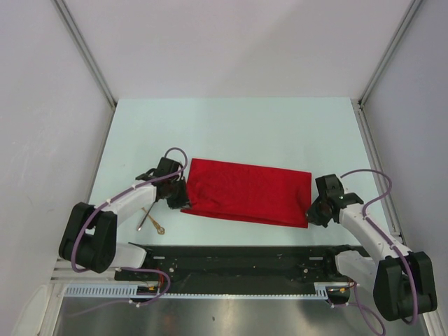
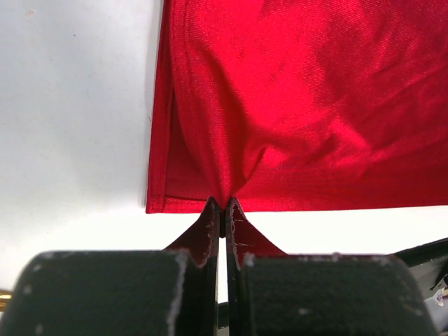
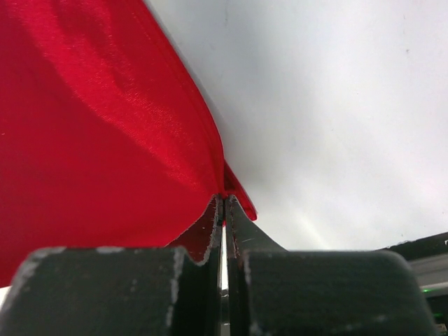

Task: Fold the napkin into a case and place the utensils inside
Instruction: Fold and flatten the napkin at the center of the board.

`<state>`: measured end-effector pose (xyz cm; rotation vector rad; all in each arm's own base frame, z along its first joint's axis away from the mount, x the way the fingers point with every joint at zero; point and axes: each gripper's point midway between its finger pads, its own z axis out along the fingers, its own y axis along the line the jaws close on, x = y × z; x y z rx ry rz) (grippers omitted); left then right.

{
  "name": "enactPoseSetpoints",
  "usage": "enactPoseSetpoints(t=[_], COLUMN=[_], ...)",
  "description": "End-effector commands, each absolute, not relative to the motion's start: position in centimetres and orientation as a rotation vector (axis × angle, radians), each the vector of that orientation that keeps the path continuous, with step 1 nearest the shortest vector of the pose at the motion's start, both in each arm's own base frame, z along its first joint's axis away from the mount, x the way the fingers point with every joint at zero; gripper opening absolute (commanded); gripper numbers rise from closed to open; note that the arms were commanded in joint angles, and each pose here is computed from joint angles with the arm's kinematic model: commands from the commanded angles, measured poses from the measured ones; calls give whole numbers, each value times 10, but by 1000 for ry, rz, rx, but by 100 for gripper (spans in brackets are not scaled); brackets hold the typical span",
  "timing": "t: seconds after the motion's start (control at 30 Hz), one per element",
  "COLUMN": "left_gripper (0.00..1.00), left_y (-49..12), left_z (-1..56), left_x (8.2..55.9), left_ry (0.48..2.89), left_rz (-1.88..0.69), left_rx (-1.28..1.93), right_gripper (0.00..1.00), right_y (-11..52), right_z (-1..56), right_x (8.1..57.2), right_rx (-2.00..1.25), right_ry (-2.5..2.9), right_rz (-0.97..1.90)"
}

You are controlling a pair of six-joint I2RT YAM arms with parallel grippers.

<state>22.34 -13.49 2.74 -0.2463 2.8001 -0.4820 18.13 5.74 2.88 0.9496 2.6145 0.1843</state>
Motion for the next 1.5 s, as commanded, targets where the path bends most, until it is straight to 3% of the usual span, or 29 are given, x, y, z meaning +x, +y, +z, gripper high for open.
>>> enactPoseSetpoints(t=[0.0, 1.47], left_gripper=[0, 4], left_y=[-129, -124], left_z=[28, 22], left_x=[231, 220], left_ry=[2759, 2740], left_rz=[-427, -424], left_rx=[-273, -346], right_gripper=[0, 9], right_y=[50, 53], right_z=[22, 22], right_x=[183, 184], right_rx=[960, 941], right_ry=[2589, 2589], right_rz=[128, 158])
